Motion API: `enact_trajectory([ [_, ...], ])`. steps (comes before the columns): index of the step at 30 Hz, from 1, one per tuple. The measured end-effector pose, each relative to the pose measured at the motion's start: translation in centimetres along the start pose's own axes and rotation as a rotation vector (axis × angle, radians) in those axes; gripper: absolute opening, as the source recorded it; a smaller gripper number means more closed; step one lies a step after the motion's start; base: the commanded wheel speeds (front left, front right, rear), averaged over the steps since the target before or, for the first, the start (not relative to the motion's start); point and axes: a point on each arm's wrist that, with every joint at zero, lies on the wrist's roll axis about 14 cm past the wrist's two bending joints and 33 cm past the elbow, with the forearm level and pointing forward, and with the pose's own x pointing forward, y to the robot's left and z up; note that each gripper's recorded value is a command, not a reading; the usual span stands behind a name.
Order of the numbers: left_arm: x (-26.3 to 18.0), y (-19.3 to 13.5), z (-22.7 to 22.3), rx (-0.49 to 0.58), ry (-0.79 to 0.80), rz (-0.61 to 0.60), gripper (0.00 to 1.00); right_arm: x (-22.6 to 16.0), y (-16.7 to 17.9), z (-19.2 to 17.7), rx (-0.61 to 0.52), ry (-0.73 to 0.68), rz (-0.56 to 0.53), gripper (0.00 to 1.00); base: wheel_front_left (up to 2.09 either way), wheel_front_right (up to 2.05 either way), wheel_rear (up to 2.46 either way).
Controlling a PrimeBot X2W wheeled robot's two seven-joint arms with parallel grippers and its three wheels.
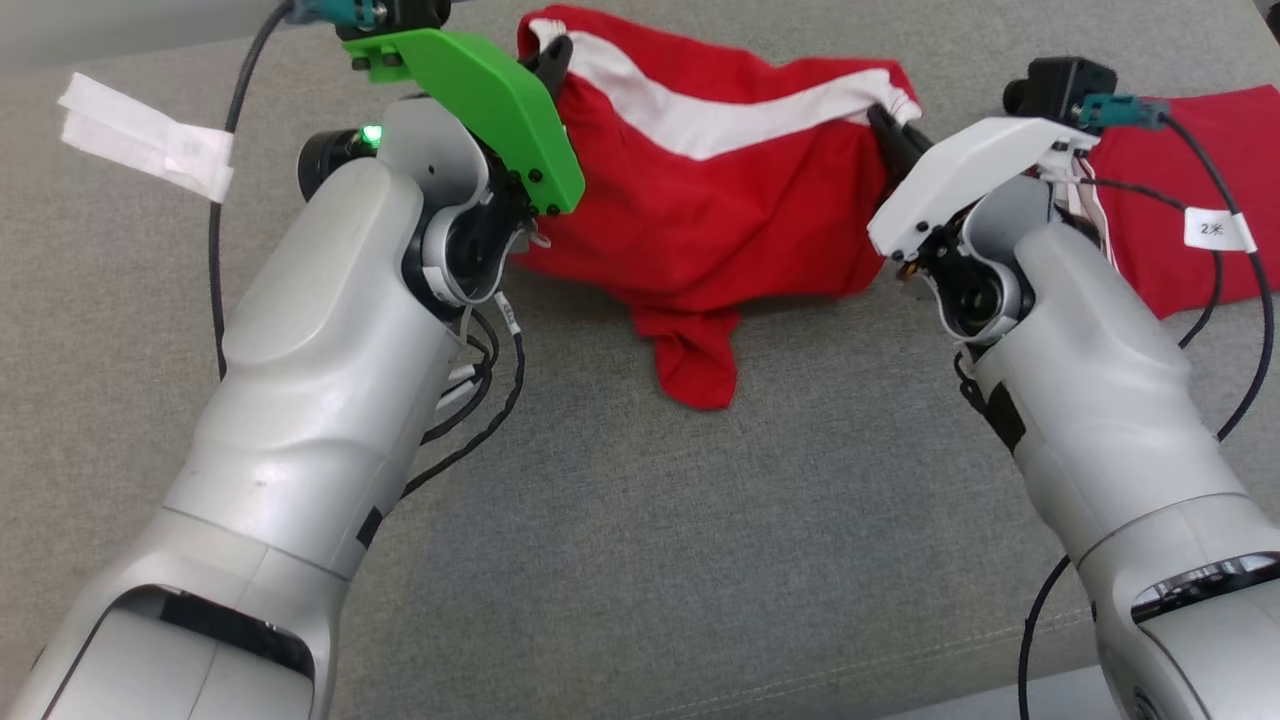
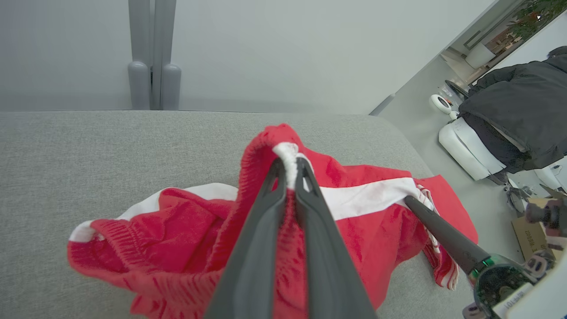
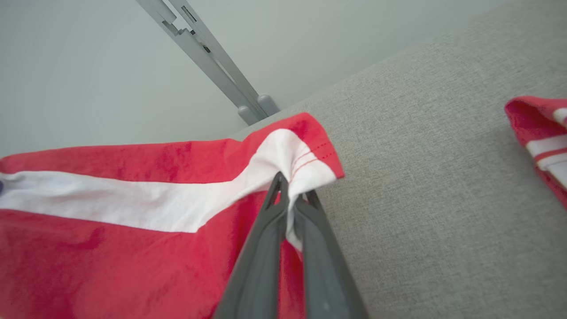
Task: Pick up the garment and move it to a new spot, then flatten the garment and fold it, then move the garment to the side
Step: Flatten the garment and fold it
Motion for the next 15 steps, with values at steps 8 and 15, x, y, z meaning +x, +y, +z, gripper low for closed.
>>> enact_trajectory([
  [8, -2.8, -5.6, 8.4, -0.067, -0.292, -0.199, 0.0, -1.8, 3.0, 8.6, -0.084, -0.193, 0.11, 0.0, 0.0, 0.0, 0.0],
  [15, -2.9, -4.2, 13.2, -0.11, -0.464, -0.22, 0.0, -1.0, 5.0, 12.3, -0.194, -0.241, 0.146, 0.0, 0.0, 0.0, 0.0],
])
